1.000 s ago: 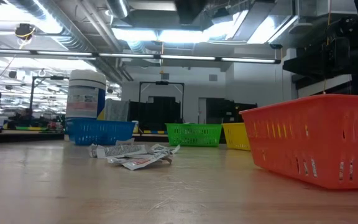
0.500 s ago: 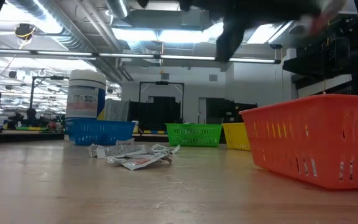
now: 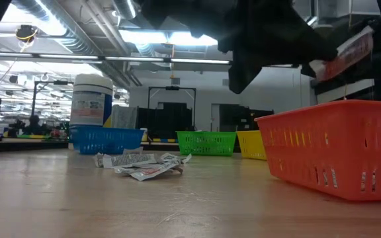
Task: Pick & Place First Aid Supplies
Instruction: Put the white ointment pack into the orange bin
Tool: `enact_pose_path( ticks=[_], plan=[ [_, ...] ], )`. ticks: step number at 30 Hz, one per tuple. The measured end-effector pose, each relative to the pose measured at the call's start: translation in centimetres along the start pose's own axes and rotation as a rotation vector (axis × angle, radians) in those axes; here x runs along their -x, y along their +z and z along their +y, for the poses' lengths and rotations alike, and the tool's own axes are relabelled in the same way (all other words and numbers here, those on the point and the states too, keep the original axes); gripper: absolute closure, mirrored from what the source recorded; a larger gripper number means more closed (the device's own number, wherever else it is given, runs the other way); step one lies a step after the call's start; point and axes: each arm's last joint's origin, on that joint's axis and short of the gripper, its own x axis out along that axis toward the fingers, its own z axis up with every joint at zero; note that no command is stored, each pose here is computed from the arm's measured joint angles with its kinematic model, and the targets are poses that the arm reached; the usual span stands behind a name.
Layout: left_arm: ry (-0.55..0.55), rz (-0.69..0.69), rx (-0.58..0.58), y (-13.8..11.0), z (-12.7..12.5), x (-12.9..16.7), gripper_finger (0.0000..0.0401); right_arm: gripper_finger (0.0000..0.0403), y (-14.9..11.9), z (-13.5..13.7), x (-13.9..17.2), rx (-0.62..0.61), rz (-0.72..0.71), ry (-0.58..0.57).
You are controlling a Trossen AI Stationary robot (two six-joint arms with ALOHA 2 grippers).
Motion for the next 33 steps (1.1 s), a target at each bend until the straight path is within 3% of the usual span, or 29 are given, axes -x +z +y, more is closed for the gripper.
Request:
enact_pose_path(
  ticks=[8, 13, 22, 33],
  plan=[
    [-0.003, 0.010, -0.008, -0.5, -0.6, -0.3, 0.0385, 0.0166, 0.0, 0.0, 0.0, 0.000, 0.000, 0.000],
    [0.003, 0.008, -0.003, -0.4, -0.3, -0.3, 0.0344, 0.0166, 0.0, 0.0, 0.0, 0.000, 0.000, 0.000],
    [0.023, 0.005, 0.110, 0.3, 1.0, 0.3, 0.0266, 0.0166, 0.0, 0.0, 0.0, 0.000, 0.000, 0.001],
    [0.173, 0.208, 0.117, 0.9, 0.4, 5.2, 0.0272, 0.0166, 0.0, 0.0, 0.0, 0.000, 0.000, 0.002]
  ],
)
